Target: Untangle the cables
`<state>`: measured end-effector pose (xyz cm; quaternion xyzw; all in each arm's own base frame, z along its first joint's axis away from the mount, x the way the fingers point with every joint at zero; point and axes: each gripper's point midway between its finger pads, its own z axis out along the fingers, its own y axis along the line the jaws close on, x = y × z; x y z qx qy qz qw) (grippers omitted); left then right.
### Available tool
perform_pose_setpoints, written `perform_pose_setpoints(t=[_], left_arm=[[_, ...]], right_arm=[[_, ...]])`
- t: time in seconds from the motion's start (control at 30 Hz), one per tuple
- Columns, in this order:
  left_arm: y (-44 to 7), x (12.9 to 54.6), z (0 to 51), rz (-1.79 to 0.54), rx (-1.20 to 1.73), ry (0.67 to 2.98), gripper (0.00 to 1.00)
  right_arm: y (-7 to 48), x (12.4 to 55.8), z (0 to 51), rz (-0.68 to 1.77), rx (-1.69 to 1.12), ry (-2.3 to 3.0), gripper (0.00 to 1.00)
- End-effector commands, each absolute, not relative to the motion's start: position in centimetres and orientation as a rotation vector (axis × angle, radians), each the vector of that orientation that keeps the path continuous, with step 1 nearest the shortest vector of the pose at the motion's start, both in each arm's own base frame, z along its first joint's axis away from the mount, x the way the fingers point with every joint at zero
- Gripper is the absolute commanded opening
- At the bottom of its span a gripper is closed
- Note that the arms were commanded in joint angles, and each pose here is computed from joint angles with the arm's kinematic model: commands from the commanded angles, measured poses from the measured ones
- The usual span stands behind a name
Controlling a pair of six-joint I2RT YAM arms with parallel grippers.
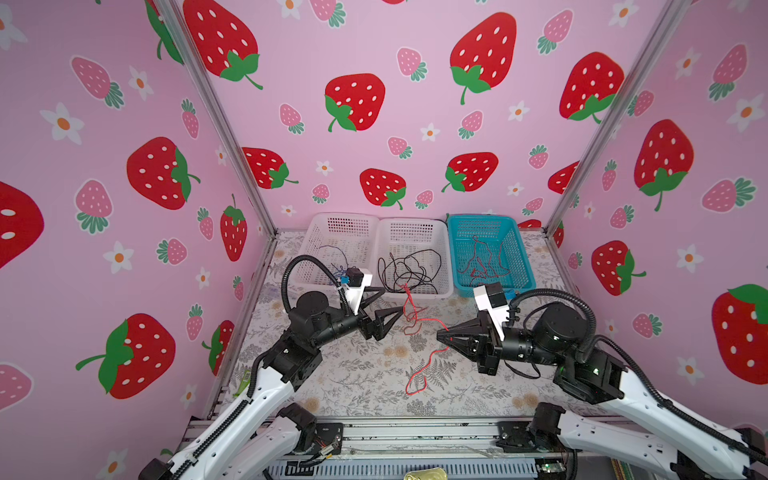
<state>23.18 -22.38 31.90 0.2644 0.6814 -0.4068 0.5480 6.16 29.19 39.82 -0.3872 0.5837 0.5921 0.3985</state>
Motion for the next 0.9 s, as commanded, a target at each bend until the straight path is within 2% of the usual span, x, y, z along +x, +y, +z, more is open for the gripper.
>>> perform_pose_setpoints(t=[0.0,0.43,0.67,0.77,0.87], left_arm=[[-22.1,23.4,32.4,-0.929,0.623,1.578,0.91],[-22.2,22.7,32.9,-0.941,0.649,1.498,0.94],[-22.6,21.3,33.4,-1.024,0.679,1.437,0.93],[-22.7,21.1,33.9,-1.048,0.681,1.416,0.92],[-23.1,20.3,34.4,-1.091,0.711,1.390,0.84]], right_arm=[[28.7,5.2,40.9,1.527,-1.006,1.399,0.00],[28.3,3.2,41.3,1.604,-1.087,1.314,0.00],[27.9,1.9,41.1,1.655,-1.151,1.252,0.00],[27.7,1.4,41.3,1.667,-1.171,1.224,0.00],[27.5,1.3,41.1,1.659,-1.179,1.215,0.00]])
